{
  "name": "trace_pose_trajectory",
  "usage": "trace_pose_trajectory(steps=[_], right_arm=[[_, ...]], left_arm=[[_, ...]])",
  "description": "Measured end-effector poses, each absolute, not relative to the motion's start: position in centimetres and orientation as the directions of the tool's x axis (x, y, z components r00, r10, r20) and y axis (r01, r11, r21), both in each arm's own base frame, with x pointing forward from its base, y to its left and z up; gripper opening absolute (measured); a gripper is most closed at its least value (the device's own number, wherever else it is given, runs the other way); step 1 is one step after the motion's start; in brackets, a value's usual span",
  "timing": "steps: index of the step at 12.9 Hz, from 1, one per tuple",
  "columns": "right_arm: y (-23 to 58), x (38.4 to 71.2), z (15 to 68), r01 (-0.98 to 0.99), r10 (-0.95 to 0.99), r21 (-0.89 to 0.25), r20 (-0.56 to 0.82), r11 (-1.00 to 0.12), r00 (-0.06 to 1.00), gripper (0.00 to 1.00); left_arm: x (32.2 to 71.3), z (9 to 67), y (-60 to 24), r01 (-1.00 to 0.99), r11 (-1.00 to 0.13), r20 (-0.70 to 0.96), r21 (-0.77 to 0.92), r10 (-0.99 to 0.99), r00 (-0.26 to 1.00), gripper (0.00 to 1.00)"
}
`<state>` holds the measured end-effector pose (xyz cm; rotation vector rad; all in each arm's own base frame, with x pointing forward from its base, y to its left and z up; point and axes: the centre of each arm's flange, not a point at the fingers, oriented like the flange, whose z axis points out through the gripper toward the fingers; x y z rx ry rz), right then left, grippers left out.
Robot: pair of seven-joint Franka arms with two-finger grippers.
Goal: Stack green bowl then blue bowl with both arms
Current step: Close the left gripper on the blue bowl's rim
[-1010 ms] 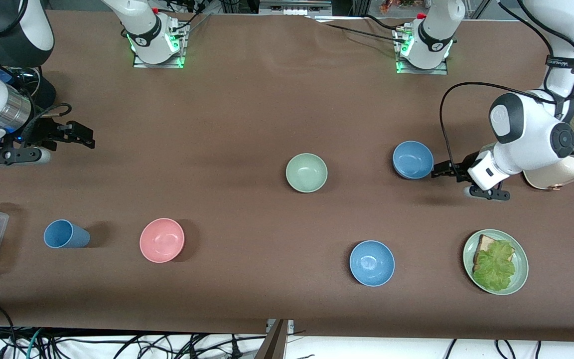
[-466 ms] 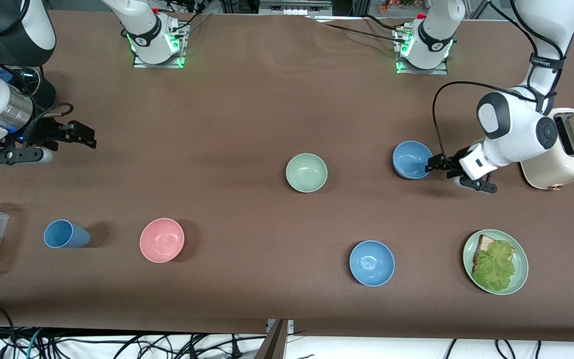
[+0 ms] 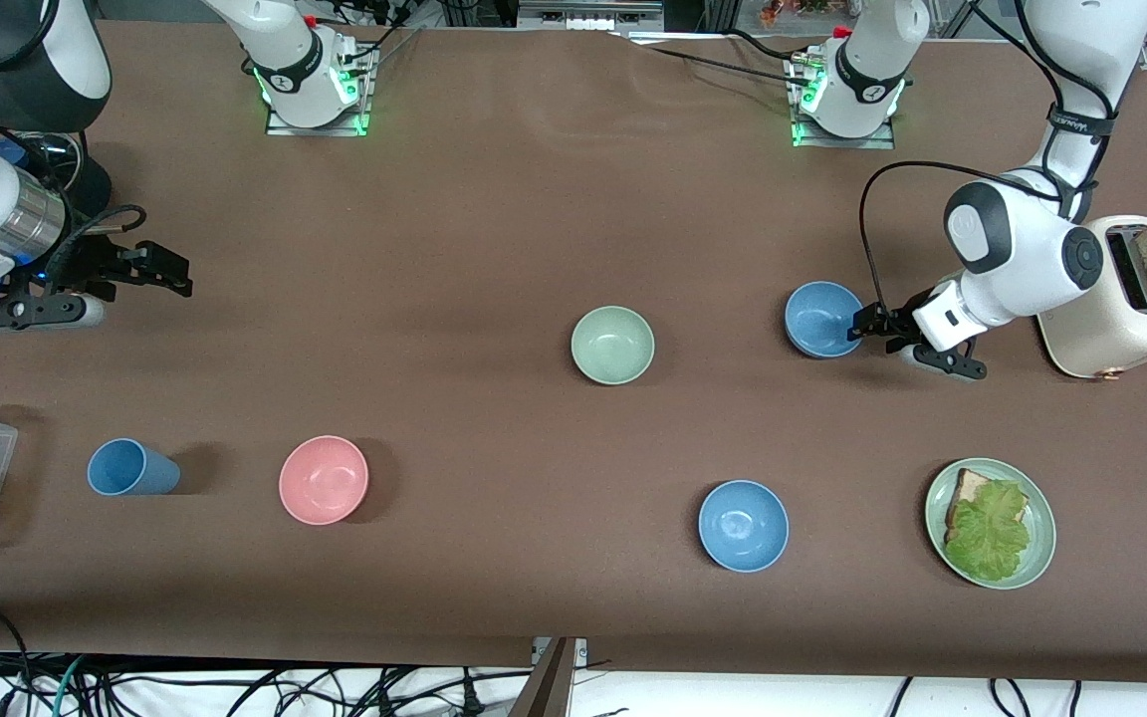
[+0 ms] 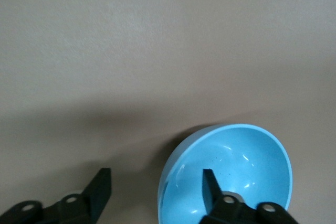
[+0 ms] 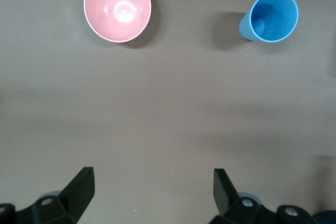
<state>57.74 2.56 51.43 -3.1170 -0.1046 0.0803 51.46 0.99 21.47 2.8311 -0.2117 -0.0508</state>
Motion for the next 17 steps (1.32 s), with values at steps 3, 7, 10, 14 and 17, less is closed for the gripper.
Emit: trace_pose_trajectory(steps=[3,7,10,14,17], right_arm=[[2.6,57.7,51.4,0.065,0.066,-0.023,-0.051,-0.998,0.996,1.0],[2.6,57.7,51.4,0.061,0.063,-0.023,-0.051,-0.998,0.997,1.0],[2.7,57.7,51.5,0.061,0.062,-0.023,-0.05,-0.998,0.997,1.0],[2.8,57.8,51.8,0.06,0.061,-0.023,-0.043,-0.998,0.997,1.0],[2.6,57.7,52.3,0.056,0.057,-0.022,-0.035,-0.998,0.998,1.0]], left_arm=[[51.1,21.0,1.0,-0.144,-0.942,-0.017,0.303,-0.157,0.988,0.57],[51.1,21.0,1.0,-0.145,-0.942,-0.017,0.303,-0.158,0.987,0.14],[51.1,21.0,1.0,-0.146,-0.942,-0.016,0.303,-0.158,0.987,0.04],[52.8,23.5,0.4,-0.159,-0.927,-0.012,0.339,-0.174,0.985,0.04],[56.4,29.4,-2.1,-0.15,-0.915,0.015,0.375,-0.156,0.988,0.04]])
